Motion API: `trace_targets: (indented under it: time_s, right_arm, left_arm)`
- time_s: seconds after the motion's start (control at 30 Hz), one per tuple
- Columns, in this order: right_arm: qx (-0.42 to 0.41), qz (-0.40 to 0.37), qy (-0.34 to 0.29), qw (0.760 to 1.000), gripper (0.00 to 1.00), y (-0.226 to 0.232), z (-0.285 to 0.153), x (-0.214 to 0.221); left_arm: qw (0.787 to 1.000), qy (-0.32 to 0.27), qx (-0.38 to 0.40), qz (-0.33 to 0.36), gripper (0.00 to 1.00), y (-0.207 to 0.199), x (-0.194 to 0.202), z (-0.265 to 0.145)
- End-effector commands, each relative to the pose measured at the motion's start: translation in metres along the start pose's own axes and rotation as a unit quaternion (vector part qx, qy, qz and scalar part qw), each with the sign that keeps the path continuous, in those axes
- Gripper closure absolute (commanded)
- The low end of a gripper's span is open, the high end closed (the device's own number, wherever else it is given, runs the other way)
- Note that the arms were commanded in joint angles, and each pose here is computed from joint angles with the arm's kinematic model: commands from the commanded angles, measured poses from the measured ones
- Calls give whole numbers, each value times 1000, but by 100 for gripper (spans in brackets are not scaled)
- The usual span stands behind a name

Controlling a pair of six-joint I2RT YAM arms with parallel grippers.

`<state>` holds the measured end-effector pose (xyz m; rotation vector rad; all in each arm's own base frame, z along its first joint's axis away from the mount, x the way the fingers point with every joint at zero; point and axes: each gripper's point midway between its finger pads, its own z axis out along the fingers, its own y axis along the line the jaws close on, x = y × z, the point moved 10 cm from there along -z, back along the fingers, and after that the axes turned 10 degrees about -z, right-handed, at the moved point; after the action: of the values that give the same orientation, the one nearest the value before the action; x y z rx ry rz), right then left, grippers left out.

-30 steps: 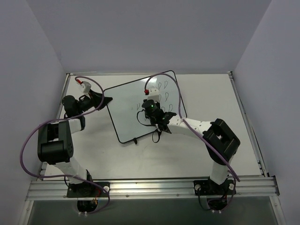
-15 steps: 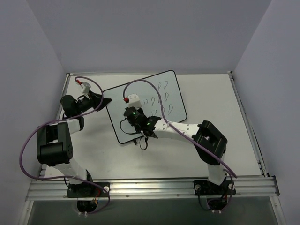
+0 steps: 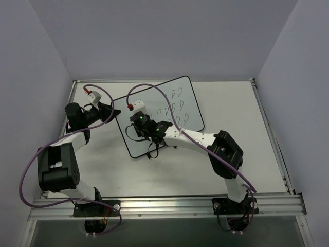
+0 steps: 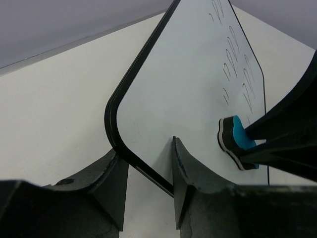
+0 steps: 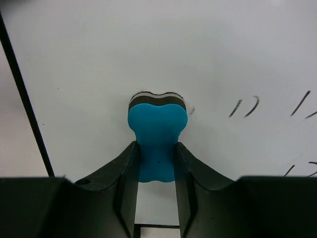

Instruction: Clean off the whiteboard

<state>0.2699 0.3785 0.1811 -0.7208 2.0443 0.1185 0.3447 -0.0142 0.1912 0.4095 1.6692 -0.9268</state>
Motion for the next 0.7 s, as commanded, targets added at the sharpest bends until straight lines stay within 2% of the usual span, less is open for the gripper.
trace_targets:
  time_s: [0.0,0.13,0.4,0.53,0.67]
  right_arm:
    - [70,39,19,997,100,-80,37,19]
    - [100,70,28,992,100,-140,41,21]
    - [119,110,57,985,100,-221,44,46]
    - [106,128,66,984,100,-241,42,62]
    - [81,128,55,987,100,-235,35,59]
  left_arm:
    - [987,9,52,152,98,-7,-4,1]
    - [986,19,50,157,98,-7,-2,2]
    - [984,25,45,171,98,-9,-3,3]
    - [984,25,45,172,98,-8,-3,4]
    - [984,27,44,170,98,-6,-1,5]
